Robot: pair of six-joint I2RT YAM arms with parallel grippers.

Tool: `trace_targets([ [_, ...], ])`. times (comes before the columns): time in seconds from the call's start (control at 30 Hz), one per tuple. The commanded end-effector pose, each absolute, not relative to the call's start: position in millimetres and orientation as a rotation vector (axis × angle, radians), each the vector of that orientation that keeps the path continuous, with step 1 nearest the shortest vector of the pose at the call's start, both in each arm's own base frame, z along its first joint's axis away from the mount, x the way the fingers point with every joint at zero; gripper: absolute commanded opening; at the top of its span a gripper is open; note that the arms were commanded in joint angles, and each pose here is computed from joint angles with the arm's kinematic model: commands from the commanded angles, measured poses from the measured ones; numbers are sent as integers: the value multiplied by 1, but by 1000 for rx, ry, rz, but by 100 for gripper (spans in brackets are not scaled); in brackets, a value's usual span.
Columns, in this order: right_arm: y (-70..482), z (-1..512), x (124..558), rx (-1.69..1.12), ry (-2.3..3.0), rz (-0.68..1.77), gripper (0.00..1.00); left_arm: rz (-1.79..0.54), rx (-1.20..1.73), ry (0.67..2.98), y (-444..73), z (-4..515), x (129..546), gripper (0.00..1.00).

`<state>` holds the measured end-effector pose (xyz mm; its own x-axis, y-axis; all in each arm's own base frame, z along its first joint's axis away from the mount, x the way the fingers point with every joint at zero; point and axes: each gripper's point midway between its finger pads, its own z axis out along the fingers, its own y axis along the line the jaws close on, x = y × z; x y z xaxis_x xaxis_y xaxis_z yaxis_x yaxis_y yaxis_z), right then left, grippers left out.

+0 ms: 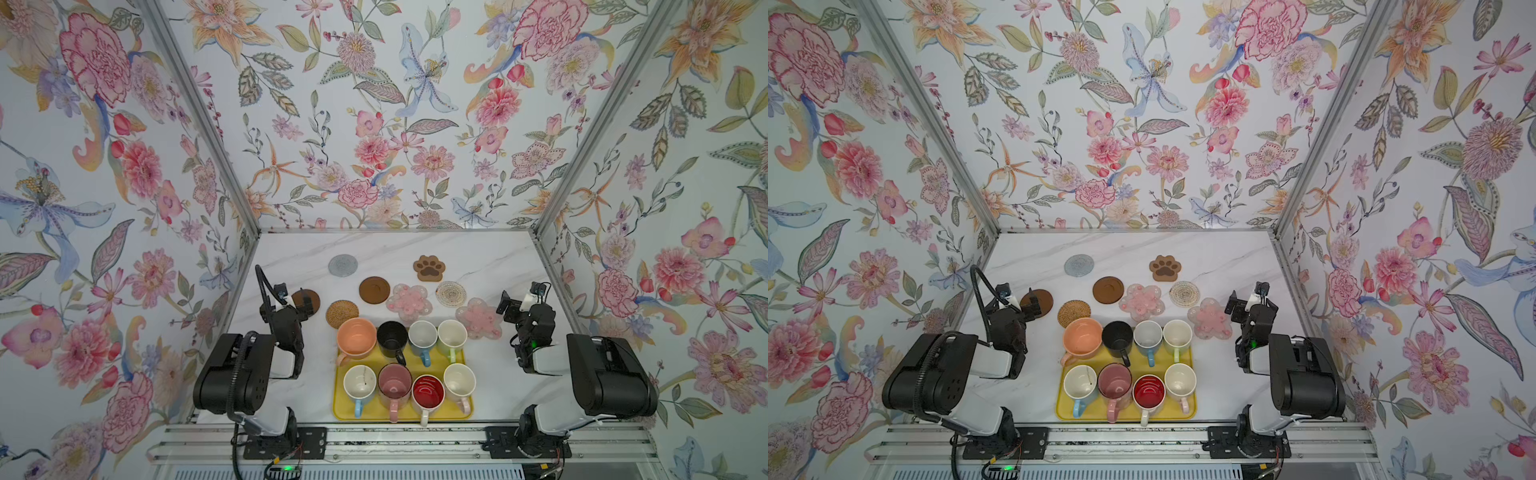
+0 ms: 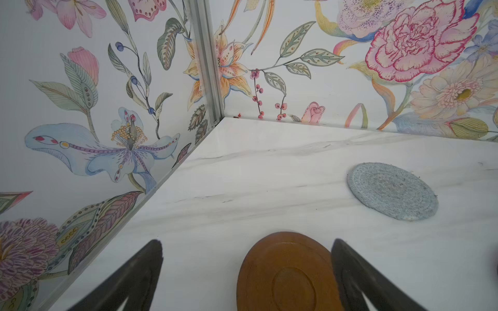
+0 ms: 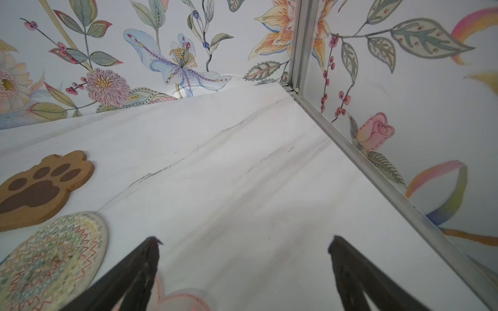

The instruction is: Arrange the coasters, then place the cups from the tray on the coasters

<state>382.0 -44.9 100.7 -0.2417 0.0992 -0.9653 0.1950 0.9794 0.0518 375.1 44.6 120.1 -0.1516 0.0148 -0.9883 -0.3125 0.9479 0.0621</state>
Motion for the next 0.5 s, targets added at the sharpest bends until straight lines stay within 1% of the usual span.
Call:
trace_targets([
  [0.0,-45,104,385,225,1809,-76,99,314,-222,1703,45,121,377,99],
  [0.47,-46,105,386,225,1807,-66,99,310,-220,1706,44,120,378,99],
])
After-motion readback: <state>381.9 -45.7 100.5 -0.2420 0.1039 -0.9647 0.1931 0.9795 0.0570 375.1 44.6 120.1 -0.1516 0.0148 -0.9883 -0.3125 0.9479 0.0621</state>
